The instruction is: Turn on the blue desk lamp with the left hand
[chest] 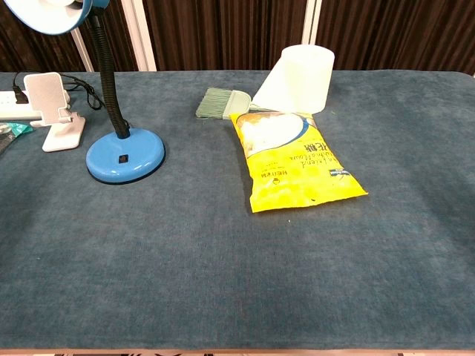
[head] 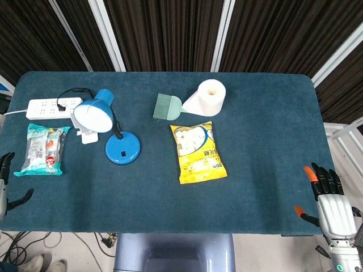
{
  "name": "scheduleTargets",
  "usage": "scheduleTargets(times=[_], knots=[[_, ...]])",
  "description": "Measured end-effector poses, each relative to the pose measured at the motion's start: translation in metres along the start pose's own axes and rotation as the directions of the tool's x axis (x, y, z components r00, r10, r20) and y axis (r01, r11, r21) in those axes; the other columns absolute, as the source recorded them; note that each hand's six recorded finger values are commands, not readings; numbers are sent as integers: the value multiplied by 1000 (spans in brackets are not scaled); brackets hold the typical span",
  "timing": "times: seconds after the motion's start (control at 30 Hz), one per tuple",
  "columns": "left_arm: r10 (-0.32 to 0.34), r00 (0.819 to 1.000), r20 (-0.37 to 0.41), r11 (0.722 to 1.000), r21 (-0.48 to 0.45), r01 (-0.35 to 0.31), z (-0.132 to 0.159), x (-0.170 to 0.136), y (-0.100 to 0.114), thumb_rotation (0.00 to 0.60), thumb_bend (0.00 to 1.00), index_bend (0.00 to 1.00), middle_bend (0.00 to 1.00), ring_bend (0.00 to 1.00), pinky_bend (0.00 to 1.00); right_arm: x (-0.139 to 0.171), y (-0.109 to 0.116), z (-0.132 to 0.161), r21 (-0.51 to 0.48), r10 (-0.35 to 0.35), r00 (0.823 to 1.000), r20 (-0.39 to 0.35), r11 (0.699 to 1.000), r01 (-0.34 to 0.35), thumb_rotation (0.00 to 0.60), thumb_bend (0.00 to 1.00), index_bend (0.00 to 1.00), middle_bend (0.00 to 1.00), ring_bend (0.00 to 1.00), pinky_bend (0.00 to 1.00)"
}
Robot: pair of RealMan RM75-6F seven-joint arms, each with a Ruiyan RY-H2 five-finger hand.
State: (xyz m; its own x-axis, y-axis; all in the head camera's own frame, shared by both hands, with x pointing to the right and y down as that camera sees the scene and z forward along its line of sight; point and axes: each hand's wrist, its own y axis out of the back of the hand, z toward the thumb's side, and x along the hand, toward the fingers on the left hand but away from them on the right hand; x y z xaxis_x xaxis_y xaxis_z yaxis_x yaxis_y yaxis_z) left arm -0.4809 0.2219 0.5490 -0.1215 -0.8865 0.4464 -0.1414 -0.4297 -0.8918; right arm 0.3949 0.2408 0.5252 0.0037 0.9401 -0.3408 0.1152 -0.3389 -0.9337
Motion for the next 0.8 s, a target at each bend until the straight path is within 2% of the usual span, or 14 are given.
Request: scheduleTargets(times=[0.57,0.8], knots=[[-2,1000,0,1000,13,2,0,0,-1,600,226,111,64,0,76,-1,1,-2,0,-2,1000,16,1000,2,600,235,57,18,51,11],[-4,1000,13,1000,25,4,2,-1,-2,600,309,111,66,0,76,-1,1,-3,3,-1,1000,24,1000,1,600,235,57,18,51,11]])
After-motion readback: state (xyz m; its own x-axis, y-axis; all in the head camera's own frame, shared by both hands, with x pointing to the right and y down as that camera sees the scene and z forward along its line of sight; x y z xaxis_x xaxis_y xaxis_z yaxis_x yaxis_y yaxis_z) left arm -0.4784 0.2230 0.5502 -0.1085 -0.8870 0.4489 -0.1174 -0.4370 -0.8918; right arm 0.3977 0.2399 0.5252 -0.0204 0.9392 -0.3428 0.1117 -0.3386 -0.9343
